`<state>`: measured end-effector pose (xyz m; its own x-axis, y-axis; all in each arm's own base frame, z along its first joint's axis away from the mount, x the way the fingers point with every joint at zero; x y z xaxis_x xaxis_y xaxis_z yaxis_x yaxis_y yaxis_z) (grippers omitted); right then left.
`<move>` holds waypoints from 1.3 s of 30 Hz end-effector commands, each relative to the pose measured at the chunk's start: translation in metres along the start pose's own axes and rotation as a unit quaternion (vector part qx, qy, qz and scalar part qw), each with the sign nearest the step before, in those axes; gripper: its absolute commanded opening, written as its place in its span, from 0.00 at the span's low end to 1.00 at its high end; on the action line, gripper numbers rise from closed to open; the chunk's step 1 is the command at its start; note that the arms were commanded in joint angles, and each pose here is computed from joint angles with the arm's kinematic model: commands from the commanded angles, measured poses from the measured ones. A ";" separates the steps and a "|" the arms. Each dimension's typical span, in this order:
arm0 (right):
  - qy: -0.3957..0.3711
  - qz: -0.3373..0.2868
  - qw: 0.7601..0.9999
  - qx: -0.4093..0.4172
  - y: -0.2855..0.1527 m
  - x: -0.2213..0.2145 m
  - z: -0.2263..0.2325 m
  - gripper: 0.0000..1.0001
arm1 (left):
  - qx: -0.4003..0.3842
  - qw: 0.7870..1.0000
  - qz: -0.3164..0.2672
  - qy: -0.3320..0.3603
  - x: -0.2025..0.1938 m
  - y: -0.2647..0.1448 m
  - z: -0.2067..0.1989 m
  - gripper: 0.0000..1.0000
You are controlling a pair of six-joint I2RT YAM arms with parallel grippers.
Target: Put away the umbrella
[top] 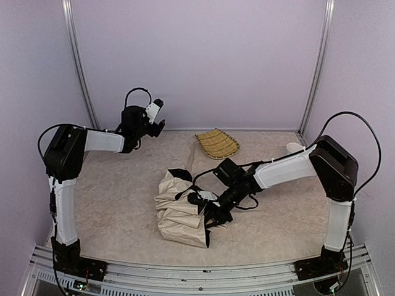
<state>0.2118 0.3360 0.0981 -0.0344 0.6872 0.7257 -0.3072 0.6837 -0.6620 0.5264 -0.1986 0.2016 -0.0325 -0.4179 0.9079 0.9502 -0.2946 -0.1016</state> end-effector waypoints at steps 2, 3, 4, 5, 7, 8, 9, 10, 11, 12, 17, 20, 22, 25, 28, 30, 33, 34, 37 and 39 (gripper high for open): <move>0.114 0.041 0.991 0.051 0.003 -0.032 0.005 0.00 | -0.050 0.995 -0.062 -0.059 0.087 -0.100 0.009 0.84; 0.118 0.035 0.991 0.055 0.002 -0.032 0.003 0.00 | -0.085 0.994 -0.043 -0.055 0.082 -0.121 -0.006 0.82; 0.126 0.031 0.990 0.059 0.001 -0.033 0.001 0.00 | -0.114 0.992 -0.038 -0.049 0.084 -0.142 -0.021 0.78; 0.131 0.027 0.989 0.063 0.000 -0.033 0.000 0.00 | -0.144 0.988 -0.035 -0.040 0.087 -0.162 -0.037 0.74; 0.144 0.020 0.987 0.068 -0.002 -0.034 -0.005 0.00 | -0.217 0.976 -0.024 -0.021 0.087 -0.203 -0.074 0.67; 0.151 0.017 0.986 0.071 -0.003 -0.034 -0.007 0.00 | -0.267 0.963 -0.027 -0.016 0.089 -0.224 -0.090 0.65; 0.157 0.012 0.985 0.077 -0.005 -0.035 -0.008 0.00 | -0.308 0.951 -0.027 -0.015 0.088 -0.243 -0.103 0.65; 0.163 0.005 0.983 0.083 -0.006 -0.035 -0.010 0.00 | -0.343 0.939 -0.030 -0.019 0.090 -0.260 -0.111 0.65; 0.169 -0.003 0.982 0.088 -0.007 -0.035 -0.013 0.00 | -0.379 0.925 -0.033 -0.019 0.090 -0.277 -0.119 0.66; 0.174 -0.010 0.980 0.094 -0.008 -0.035 -0.015 0.00 | -0.409 0.912 -0.032 -0.014 0.089 -0.291 -0.125 0.68; 0.187 -0.023 0.976 0.107 -0.009 -0.035 -0.024 0.00 | -0.488 0.871 -0.031 0.035 0.063 -0.338 -0.148 0.84; 0.190 -0.025 0.975 0.111 -0.006 -0.037 -0.026 0.00 | -0.502 0.863 -0.014 0.047 0.047 -0.334 -0.162 0.88; 0.190 -0.027 0.975 0.112 -0.006 -0.037 -0.027 0.00 | -0.501 0.864 -0.002 0.051 0.040 -0.323 -0.171 0.88; 0.189 -0.028 0.975 0.112 -0.005 -0.038 -0.026 0.00 | -0.483 0.874 0.011 0.047 0.032 -0.301 -0.180 0.85; 0.188 -0.027 0.975 0.111 -0.004 -0.039 -0.026 0.00 | -0.498 0.866 0.034 0.010 0.026 -0.279 -0.183 0.74; 0.187 -0.027 0.975 0.113 -0.004 -0.040 -0.026 0.00 | -0.519 0.853 0.049 -0.018 0.019 -0.269 -0.183 0.63; 0.183 -0.032 0.976 0.114 -0.004 -0.038 -0.027 0.00 | -0.537 0.840 0.068 -0.034 0.009 -0.261 -0.186 0.44; 0.182 -0.033 0.976 0.116 -0.004 -0.038 -0.027 0.00 | -0.539 0.838 0.073 -0.039 0.007 -0.259 -0.187 0.37; 0.174 -0.040 0.976 0.122 -0.004 -0.037 -0.027 0.00 | -0.545 0.832 0.075 -0.070 0.008 -0.248 -0.183 0.24; 0.166 -0.047 0.977 0.127 -0.005 -0.035 -0.025 0.00 | -0.537 0.835 0.080 -0.094 0.006 -0.235 -0.179 0.17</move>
<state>0.2480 0.3204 0.0843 0.2527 0.6539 0.7131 -0.4682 0.7276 -0.5013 0.2276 -0.2805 0.1480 0.1647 -0.4967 0.8521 0.1240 -0.8466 -0.5175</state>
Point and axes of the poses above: each gripper's point midway between its finger pads, its own y axis out along the fingers, its own z axis along the line the jaws close on, x = y × z, the point moved 9 cm from there along -y, back along the fingers, and after that the axes turned 7 degrees about -y, right-handed, at the moved point
